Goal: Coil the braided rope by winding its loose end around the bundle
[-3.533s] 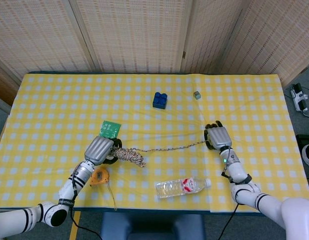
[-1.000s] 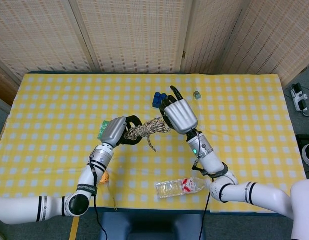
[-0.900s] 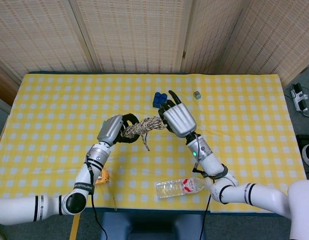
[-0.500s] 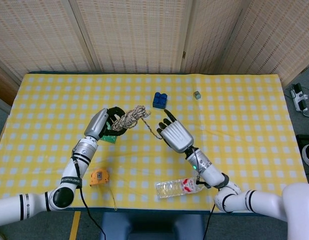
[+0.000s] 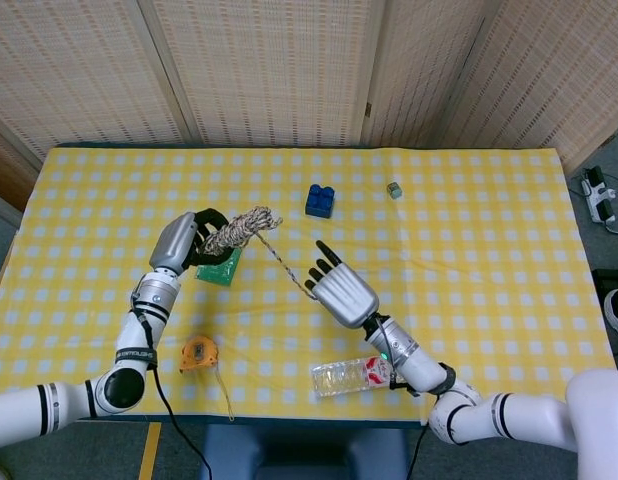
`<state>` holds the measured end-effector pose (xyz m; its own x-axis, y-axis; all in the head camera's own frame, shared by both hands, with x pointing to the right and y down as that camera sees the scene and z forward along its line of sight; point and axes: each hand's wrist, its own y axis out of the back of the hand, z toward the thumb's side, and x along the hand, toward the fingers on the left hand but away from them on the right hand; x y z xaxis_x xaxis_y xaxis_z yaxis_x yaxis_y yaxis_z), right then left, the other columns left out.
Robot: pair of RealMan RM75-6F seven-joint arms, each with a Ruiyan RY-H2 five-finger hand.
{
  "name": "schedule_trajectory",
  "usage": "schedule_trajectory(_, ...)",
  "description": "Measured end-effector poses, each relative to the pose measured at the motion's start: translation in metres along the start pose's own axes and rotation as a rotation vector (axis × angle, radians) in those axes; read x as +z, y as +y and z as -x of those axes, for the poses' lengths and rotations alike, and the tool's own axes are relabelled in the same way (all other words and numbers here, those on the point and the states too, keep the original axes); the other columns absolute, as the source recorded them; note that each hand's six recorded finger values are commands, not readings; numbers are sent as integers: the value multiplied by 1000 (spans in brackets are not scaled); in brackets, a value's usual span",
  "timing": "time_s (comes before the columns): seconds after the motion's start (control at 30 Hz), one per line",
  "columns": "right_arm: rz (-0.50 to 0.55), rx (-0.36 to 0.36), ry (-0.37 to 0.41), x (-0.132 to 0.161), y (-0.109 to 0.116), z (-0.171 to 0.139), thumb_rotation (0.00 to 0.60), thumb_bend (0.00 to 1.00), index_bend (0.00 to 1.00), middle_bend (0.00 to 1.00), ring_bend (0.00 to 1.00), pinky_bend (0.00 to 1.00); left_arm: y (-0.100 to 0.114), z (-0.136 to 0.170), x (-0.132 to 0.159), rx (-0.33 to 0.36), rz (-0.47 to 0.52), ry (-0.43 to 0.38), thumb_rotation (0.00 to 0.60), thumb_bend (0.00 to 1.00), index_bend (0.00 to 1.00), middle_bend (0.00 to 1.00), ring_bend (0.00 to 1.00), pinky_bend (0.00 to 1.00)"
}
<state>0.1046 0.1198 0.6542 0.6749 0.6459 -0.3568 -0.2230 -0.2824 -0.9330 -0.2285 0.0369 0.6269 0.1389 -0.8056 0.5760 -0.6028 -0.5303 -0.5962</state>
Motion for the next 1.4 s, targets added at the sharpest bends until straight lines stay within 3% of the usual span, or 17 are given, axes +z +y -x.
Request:
schedule_trajectory(0.3,-140,-93,28,27,50,11,600,495,625,467,356,89,0,-4,-12,83,-190,66,600,625,688,746,699,597)
schedule_trajectory(0.63,-136,-187,29,50,91,44,600,495,625,467,359,88,-9,-3,-12,77,-218,70,600,626,689,746,699,593)
schedule_trajectory(1.1,-56,-226,6,48,109,71,600,496,625,479,373,89,-12,2,-8,63,-209,35,600,626,690,746,699,589)
schedule_trajectory(1.4,84,-206,-12,36,116,80,600,496,625,479,374,88,-19,6,-4,41,-209,-14,600,626,692,746,695,580)
